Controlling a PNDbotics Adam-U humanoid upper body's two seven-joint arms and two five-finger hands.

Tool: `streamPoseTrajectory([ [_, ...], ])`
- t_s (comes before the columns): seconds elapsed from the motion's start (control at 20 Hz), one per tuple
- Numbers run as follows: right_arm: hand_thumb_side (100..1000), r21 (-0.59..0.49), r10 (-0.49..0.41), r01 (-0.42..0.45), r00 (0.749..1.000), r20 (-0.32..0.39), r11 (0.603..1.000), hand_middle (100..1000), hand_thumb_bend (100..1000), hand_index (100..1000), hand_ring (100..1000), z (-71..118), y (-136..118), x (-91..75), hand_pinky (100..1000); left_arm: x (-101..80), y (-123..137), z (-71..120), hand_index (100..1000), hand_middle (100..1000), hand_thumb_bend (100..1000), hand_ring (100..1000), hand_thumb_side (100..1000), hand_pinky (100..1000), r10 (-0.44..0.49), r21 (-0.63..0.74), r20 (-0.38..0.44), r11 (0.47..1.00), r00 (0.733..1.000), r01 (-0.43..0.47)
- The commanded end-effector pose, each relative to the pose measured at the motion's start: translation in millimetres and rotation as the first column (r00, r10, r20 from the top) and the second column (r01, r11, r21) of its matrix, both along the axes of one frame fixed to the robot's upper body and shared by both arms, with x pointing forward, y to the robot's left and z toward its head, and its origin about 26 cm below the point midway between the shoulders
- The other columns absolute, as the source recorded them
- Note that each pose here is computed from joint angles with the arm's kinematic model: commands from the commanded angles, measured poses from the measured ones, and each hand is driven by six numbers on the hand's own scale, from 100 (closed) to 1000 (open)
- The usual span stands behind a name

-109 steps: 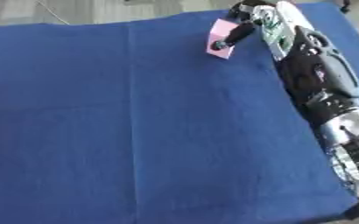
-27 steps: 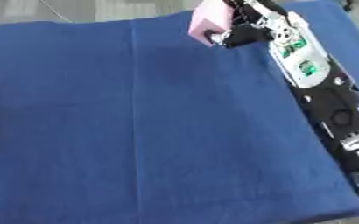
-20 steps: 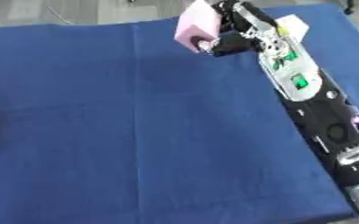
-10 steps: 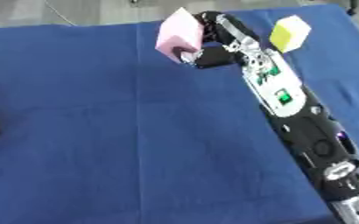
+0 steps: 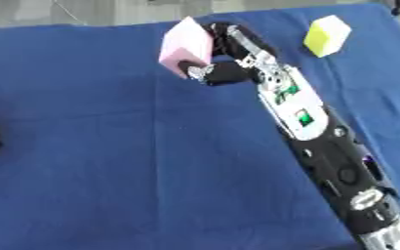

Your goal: Pick up the objects with one hand, pass them to the other hand, and then place them into the box on the other side of the table.

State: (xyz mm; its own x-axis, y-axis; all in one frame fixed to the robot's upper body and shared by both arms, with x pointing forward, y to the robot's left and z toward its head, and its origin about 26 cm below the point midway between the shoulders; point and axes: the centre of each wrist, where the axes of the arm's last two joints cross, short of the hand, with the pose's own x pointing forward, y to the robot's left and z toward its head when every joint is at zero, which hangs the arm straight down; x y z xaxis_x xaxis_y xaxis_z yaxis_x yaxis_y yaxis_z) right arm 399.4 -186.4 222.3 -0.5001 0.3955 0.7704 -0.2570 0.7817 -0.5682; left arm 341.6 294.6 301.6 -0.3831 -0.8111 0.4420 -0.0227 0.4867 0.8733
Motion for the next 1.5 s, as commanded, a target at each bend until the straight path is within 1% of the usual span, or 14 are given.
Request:
streamPoseTrajectory([
  [0.05, 100, -0.005, 0.057, -0.056, 0.998, 0.041, 0.998, 588, 100, 626, 732, 10.1, 11, -7.4, 800, -4.8, -1, 15.5, 792, 659, 523, 660, 470, 741, -0.028, 0.066, 0.02, 0.997, 0.999, 0.027],
  [0.4, 100, -0.034, 0.141, -0.139, 0.988, 0.068, 0.99, 588, 100, 625, 738, 14.6, 29, -19.0, 799, -1.7, -13, 13.8, 794, 663, 535, 665, 477, 739, -0.12, 0.153, -0.041, 0.98, 0.992, 0.125],
  [0.9, 100, -0.081, 0.223, -0.218, 0.972, 0.069, 0.973, 590, 100, 627, 744, 15.4, 52, -27.5, 791, 1.9, -30, 10.5, 794, 667, 550, 669, 491, 735, -0.202, 0.22, -0.103, 0.95, 0.974, 0.22],
  [1.05, 100, -0.092, 0.243, -0.236, 0.968, 0.066, 0.967, 589, 100, 627, 745, 15.7, 58, -29.9, 811, 3.2, -35, 6.8, 794, 666, 554, 669, 487, 734, -0.223, 0.238, -0.129, 0.939, 0.966, 0.249],
  [1.1, 100, -0.096, 0.244, -0.237, 0.968, 0.064, 0.967, 590, 100, 627, 744, 15.5, 59, -30.6, 785, 3.6, -36, 5.7, 794, 666, 549, 669, 486, 733, -0.227, 0.242, -0.135, 0.936, 0.964, 0.255],
  [1.3, 100, -0.116, 0.259, -0.251, 0.964, 0.054, 0.961, 591, 100, 630, 744, 14.7, 63, -32.5, 777, 5.0, -36, 3.2, 794, 668, 530, 669, 487, 732, -0.224, 0.254, -0.14, 0.933, 0.965, 0.253],
  [1.5, 100, -0.125, 0.26, -0.253, 0.965, 0.044, 0.959, 591, 100, 630, 746, 12.2, 66, -31.8, 780, 3.8, -35, 9.9, 788, 658, 518, 658, 498, 730, -0.196, 0.213, -0.076, 0.955, 0.978, 0.208],
])
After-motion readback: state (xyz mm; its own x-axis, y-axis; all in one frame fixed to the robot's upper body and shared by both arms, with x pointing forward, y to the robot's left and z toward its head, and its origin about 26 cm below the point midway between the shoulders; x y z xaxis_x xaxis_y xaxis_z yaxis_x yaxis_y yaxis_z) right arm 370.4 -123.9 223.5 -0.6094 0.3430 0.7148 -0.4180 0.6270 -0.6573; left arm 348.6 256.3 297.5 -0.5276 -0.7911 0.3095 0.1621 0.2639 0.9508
